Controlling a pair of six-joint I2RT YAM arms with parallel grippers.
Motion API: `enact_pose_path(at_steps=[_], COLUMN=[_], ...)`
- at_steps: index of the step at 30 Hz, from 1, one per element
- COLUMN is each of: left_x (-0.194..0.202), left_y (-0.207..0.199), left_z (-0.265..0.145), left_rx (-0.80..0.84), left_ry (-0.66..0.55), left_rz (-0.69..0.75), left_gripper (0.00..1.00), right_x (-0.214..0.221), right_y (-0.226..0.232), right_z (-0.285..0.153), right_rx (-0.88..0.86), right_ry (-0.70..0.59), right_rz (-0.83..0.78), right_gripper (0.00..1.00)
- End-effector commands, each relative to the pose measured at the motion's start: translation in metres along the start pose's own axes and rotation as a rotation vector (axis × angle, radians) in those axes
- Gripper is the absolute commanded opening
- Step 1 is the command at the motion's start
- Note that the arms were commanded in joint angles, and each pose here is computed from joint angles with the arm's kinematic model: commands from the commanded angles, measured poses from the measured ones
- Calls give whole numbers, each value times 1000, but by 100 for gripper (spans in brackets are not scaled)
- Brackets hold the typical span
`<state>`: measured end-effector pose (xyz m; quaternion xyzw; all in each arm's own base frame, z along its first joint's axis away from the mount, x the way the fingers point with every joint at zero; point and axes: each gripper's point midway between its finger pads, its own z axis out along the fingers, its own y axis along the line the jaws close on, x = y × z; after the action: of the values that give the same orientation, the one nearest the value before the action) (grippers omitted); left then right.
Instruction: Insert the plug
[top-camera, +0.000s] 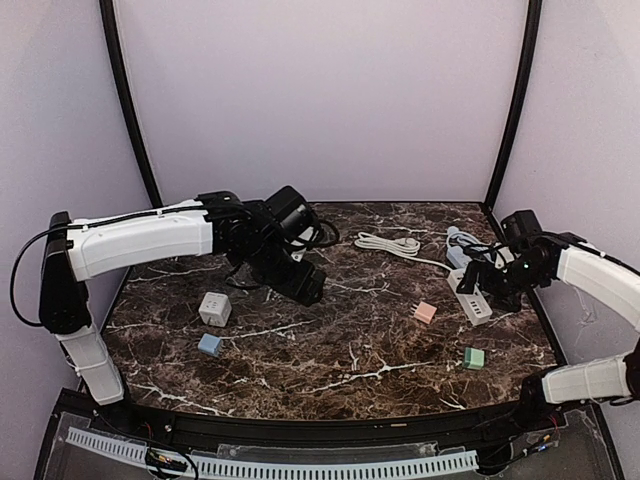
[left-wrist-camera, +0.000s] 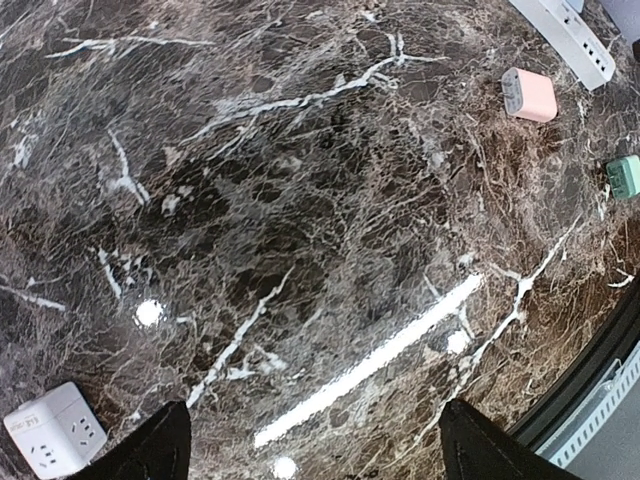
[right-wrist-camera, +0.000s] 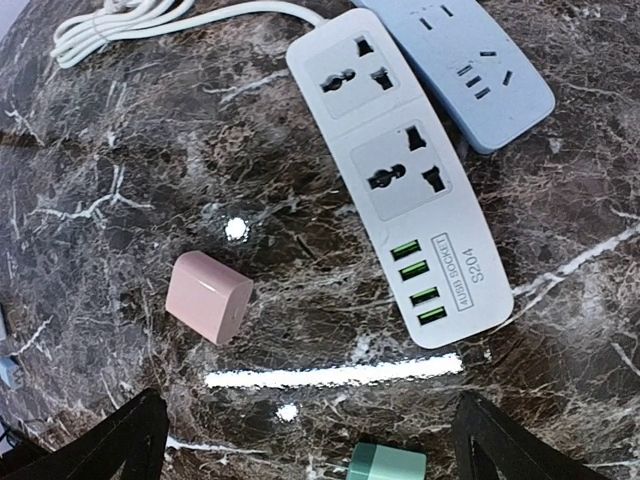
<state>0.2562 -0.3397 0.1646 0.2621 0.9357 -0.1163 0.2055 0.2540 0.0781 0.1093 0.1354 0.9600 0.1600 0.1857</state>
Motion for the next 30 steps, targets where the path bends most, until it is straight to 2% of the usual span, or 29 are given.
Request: enact_pose_path(at_steps=[1, 10, 17, 24, 27, 30], left_x=[-11, 8, 27, 31, 31, 30], left_y=[-18, -17, -1, 8, 8, 8], left_z=[0, -4, -18, -25, -24, -22], left_rx=[-25, -85, -129, -163, -169, -171], left_ry=[-5, 27, 14, 6, 8, 11], left_rz=[62, 17, -76, -92, -87, -81], left_gripper=[87, 84, 84, 83, 83, 83], right_x=[-23, -46, -56, -52, -52, -50], right_y=[-13, -43, -48, -44, -44, -42], right_z=[-1, 33, 64, 80, 82, 83], right_rx=[118, 325, 324, 268, 271, 256], right_ry=[-45, 25, 108, 157, 162, 168], right_rz=[-6, -111, -129, -125, -128, -133], right_gripper=[99, 99, 99, 98, 95, 86])
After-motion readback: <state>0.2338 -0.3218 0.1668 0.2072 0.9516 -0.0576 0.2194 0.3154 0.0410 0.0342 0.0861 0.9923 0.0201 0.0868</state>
